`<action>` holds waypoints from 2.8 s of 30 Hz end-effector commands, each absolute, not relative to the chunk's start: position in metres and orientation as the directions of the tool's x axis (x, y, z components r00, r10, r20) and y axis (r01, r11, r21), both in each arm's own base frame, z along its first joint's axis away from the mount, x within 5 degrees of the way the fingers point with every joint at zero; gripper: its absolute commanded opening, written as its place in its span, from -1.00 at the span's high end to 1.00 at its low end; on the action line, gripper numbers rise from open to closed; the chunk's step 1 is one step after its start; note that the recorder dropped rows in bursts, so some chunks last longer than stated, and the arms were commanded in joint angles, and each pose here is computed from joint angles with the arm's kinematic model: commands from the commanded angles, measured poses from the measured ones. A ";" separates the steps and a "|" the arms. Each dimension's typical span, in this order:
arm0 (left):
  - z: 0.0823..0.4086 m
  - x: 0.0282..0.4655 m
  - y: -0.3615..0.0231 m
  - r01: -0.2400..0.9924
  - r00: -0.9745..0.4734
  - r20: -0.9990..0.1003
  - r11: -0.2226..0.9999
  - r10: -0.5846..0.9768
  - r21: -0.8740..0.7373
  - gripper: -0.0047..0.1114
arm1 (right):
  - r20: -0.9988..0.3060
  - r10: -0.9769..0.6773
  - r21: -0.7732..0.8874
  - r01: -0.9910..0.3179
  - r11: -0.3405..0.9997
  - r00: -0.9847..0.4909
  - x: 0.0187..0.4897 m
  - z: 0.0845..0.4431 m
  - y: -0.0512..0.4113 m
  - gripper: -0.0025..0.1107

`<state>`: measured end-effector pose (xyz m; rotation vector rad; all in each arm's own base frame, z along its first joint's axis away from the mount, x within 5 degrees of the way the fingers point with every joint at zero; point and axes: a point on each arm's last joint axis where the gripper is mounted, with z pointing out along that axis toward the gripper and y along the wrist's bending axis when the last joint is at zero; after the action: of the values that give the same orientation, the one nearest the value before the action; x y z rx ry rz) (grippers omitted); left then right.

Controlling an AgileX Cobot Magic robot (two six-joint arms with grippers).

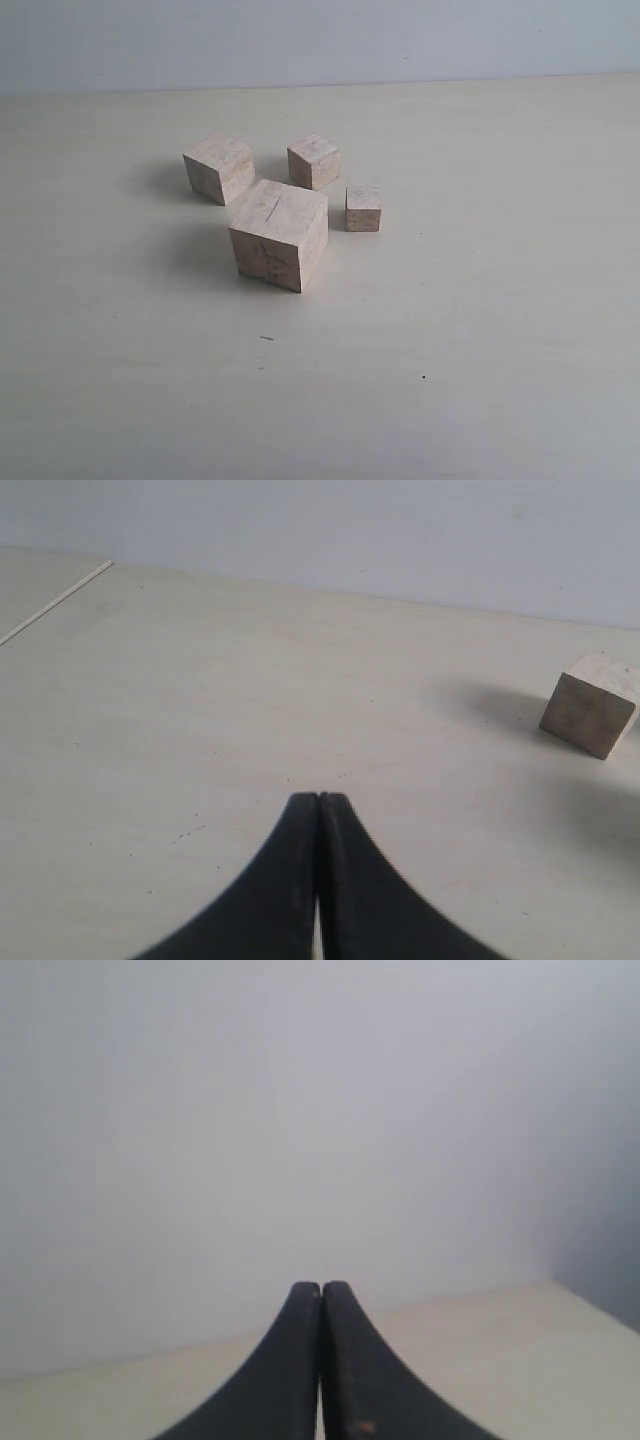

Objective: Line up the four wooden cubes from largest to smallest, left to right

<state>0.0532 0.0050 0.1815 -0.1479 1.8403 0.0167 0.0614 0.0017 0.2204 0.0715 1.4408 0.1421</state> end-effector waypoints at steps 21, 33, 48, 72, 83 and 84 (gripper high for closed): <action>0.181 0.053 0.005 -0.113 -0.254 -0.961 0.990 -0.107 -0.080 0.92 | -0.987 0.028 0.016 -0.076 0.997 0.156 0.080 0.371 0.006 0.96; 0.181 0.053 0.005 -0.113 -0.254 -0.961 0.990 -0.107 -0.080 0.92 | -0.916 -0.232 -0.040 -0.502 0.864 -0.326 0.176 0.379 0.073 0.96; 0.181 0.053 0.005 -0.113 -0.254 -0.961 0.990 -0.107 -0.080 0.92 | -0.666 -0.295 0.307 -0.613 0.728 -0.685 0.239 0.280 0.161 0.96; 0.181 0.053 0.005 -0.113 -0.254 -0.961 0.990 -0.107 -0.080 0.92 | -0.670 -0.616 0.253 -0.908 0.334 -0.414 0.330 0.255 0.238 -0.90; 0.181 0.053 0.005 -0.113 -0.254 -0.961 0.990 -0.107 -0.080 0.92 | -0.559 -0.801 0.099 -0.976 0.195 -0.217 0.301 0.198 0.299 -0.89; 0.181 0.053 0.005 -0.113 -0.254 -0.961 0.990 -0.107 -0.080 0.92 | -0.555 -0.802 0.100 -0.975 0.198 -0.219 0.301 0.196 0.300 -0.89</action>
<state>0.0532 0.0050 0.1815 -0.1479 1.8403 0.0167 0.3001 0.2965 0.1999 -1.6693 2.0942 0.6431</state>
